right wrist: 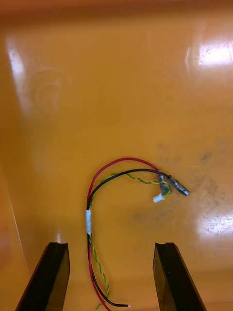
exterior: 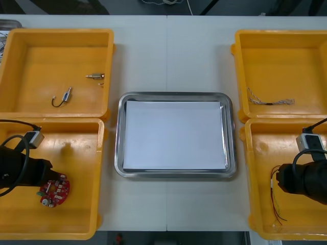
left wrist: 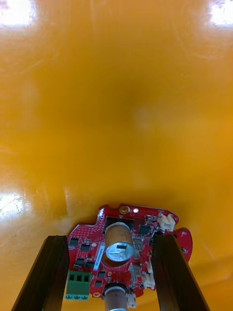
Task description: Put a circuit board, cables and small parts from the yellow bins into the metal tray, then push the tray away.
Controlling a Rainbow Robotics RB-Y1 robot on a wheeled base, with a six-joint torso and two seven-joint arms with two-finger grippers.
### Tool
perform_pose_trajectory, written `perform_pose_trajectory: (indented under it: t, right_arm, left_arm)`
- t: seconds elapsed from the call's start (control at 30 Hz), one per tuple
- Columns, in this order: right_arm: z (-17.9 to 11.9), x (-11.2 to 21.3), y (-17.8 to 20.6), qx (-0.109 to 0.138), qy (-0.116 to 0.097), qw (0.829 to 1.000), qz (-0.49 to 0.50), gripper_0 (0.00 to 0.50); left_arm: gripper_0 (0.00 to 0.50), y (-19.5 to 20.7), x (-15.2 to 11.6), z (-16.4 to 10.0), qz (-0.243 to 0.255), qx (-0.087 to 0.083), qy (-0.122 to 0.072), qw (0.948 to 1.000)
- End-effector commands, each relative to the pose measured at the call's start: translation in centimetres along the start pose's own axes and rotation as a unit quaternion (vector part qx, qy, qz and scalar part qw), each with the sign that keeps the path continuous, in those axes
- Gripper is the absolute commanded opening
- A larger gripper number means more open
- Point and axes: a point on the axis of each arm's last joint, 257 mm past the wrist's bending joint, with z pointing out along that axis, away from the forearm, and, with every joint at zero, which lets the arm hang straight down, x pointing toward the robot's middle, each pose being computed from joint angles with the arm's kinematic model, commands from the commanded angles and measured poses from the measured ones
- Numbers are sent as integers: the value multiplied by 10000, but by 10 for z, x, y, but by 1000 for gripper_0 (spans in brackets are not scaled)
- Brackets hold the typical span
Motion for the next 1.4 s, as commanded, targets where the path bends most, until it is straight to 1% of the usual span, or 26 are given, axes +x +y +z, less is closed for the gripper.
perform_pose_trajectory:
  t: [0.03,0.23,0.33,0.37,0.5,0.6,0.77,0.87,0.9,0.97,1.0,1.03,1.13,1.4]
  right_arm:
    - [8,18,10,-45,136,9999,65,500]
    - [23,19,11,-134,133,9997,146,500]
    - [29,24,11,-160,157,9996,166,500]
    - [31,23,12,-178,130,9996,177,500]
    - [41,26,13,-226,84,9995,214,500]
    - [45,29,14,-248,66,9994,223,500]
    - [48,41,18,-295,149,9992,227,500]
    - [49,44,19,-299,136,9992,212,500]
    - [49,45,20,-310,135,9992,213,500]
    - [50,47,22,-317,136,9992,193,500]
    - [51,47,24,-326,130,9992,179,500]
    - [51,47,23,-317,130,9993,163,500]
    - [52,47,23,-272,100,9995,115,500]
    - [53,48,21,-212,98,9997,103,500]
  left_arm:
    - [500,6,18,13,-101,-26,108,9999]
    - [500,10,21,15,-122,-56,93,9999]
    - [500,11,24,16,-138,-57,112,9998]
    - [500,11,26,16,-138,-59,126,9998]
    - [500,8,27,19,-128,-21,131,9998]
    - [500,4,26,21,-116,25,82,9999]
    - [500,1,24,23,-101,59,29,9999]
    - [500,2,25,24,-108,50,29,9999]
    - [486,2,24,23,-104,49,30,9999]
    - [198,1,24,24,-110,65,24,9999]
    - [62,1,25,24,-111,55,39,9999]
    - [5,0,25,24,-115,65,38,9999]
    - [1,-1,24,24,-129,88,20,9999]
    - [1,-1,23,24,-134,86,3,9999]
